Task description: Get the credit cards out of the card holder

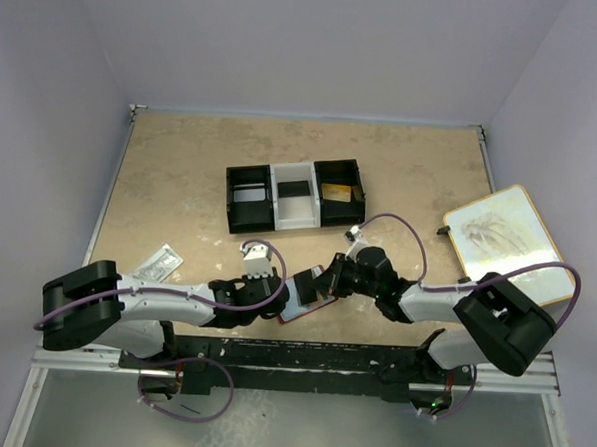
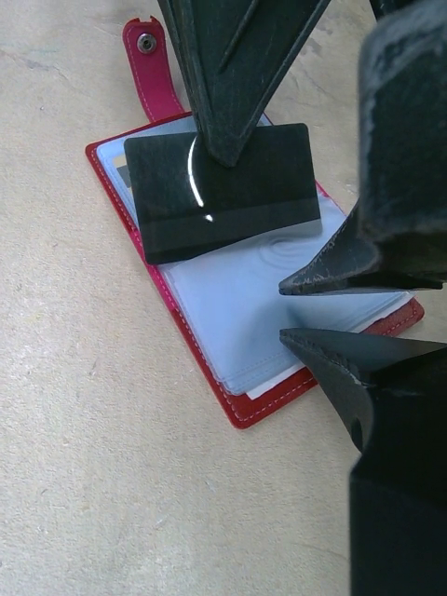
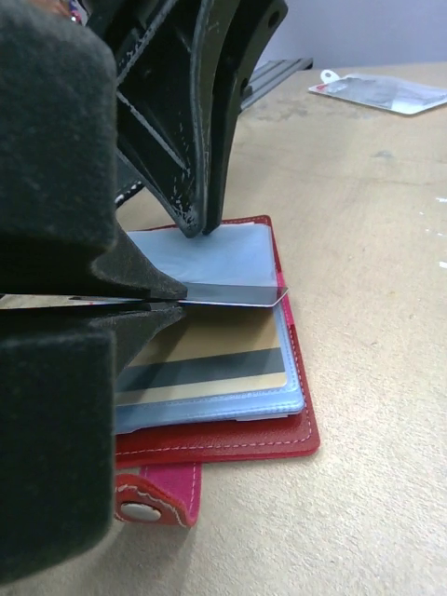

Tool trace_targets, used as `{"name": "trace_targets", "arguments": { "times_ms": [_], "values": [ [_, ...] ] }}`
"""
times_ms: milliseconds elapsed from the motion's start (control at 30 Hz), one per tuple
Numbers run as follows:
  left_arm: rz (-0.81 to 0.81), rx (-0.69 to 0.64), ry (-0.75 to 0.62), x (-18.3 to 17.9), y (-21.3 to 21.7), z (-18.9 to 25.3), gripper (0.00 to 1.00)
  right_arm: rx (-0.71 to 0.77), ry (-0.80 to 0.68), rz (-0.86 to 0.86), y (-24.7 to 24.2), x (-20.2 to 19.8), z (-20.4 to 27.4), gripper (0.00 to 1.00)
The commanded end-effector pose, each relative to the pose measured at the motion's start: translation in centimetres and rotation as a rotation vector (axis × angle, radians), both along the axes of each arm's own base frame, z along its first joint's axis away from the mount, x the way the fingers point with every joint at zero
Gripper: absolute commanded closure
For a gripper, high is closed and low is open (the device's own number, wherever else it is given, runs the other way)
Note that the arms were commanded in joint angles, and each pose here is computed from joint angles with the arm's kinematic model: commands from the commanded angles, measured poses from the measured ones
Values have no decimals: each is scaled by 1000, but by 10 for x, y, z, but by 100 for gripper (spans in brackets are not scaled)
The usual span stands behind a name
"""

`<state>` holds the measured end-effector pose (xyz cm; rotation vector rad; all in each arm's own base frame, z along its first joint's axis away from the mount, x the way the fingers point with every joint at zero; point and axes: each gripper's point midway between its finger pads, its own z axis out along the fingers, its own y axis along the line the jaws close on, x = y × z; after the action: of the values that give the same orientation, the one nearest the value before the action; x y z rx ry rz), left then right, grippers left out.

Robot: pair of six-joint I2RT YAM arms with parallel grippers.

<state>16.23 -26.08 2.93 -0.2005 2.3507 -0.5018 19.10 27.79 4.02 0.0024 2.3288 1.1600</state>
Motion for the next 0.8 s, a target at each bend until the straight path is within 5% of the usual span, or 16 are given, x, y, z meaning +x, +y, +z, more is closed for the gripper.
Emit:
{"name": "trace_targets", "arguments": {
  "times_ms": [0, 233, 767],
  "values": [
    [-32, 22, -3, -3, 1, 5, 79, -64, -2, 43, -1, -2, -8, 100],
    [-121, -158, -26, -3, -43, 33, 77, -47, 24, 33, -1, -5, -11, 98],
    [-120, 46, 71, -12, -29, -27, 94, 79, -8, 61, 9, -9, 4, 85]
  ]
}}
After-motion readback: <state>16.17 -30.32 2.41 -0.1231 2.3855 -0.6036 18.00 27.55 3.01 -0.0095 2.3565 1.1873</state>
